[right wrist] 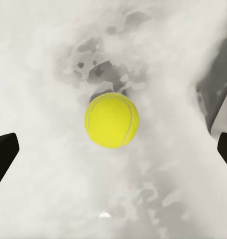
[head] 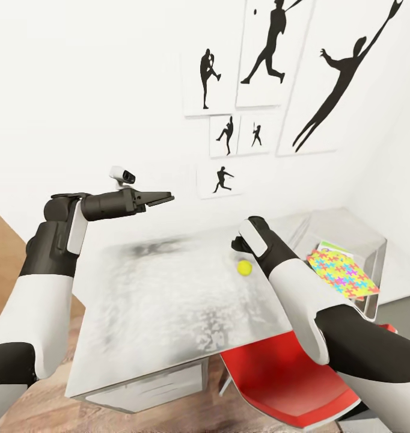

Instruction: Put all the toys in the child's room - the three board games (two on the bed and one on the table), the two jigsaw puzzles on the table, and the tennis ball on the table - inside the toy box on the table in the child's room.

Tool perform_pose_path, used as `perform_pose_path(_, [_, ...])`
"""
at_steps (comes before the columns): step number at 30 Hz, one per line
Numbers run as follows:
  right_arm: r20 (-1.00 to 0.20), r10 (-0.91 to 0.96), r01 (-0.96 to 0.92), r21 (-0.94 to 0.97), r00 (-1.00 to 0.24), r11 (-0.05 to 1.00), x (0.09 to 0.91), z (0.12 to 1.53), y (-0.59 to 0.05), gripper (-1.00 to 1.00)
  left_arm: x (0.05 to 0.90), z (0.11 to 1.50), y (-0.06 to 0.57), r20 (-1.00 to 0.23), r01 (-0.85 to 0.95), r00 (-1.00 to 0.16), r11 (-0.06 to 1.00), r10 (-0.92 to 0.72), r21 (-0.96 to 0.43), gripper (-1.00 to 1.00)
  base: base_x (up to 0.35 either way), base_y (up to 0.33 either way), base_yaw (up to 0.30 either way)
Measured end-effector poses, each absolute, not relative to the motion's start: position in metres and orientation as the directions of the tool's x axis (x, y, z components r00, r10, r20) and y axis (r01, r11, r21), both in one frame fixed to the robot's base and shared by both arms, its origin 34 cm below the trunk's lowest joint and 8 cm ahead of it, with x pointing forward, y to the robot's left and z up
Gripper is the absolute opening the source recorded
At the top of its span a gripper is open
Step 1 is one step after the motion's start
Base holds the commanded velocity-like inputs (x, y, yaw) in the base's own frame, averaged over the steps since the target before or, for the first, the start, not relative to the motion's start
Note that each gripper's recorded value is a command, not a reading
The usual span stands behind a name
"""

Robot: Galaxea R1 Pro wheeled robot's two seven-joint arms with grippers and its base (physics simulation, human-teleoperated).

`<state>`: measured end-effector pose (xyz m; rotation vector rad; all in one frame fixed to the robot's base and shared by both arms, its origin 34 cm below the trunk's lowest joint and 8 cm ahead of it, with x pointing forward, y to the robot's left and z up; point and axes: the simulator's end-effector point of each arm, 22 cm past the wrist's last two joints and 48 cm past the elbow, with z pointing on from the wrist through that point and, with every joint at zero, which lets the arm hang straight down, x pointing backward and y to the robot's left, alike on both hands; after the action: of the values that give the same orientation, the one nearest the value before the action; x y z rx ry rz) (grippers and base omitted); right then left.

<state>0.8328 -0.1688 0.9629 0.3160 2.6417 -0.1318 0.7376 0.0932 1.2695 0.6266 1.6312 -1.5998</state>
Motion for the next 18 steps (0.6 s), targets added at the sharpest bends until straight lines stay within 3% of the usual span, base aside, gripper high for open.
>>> perform_pose_path(18, [-0.456,0.206,0.245,-0.027,-0.866,0.969,0.840,0.954,-0.166,1.00,0.744,1.252,0.094,-0.771,0.768,-0.617,0.095,-0.157,-0.633,1.00,0.000,0.000,0.000])
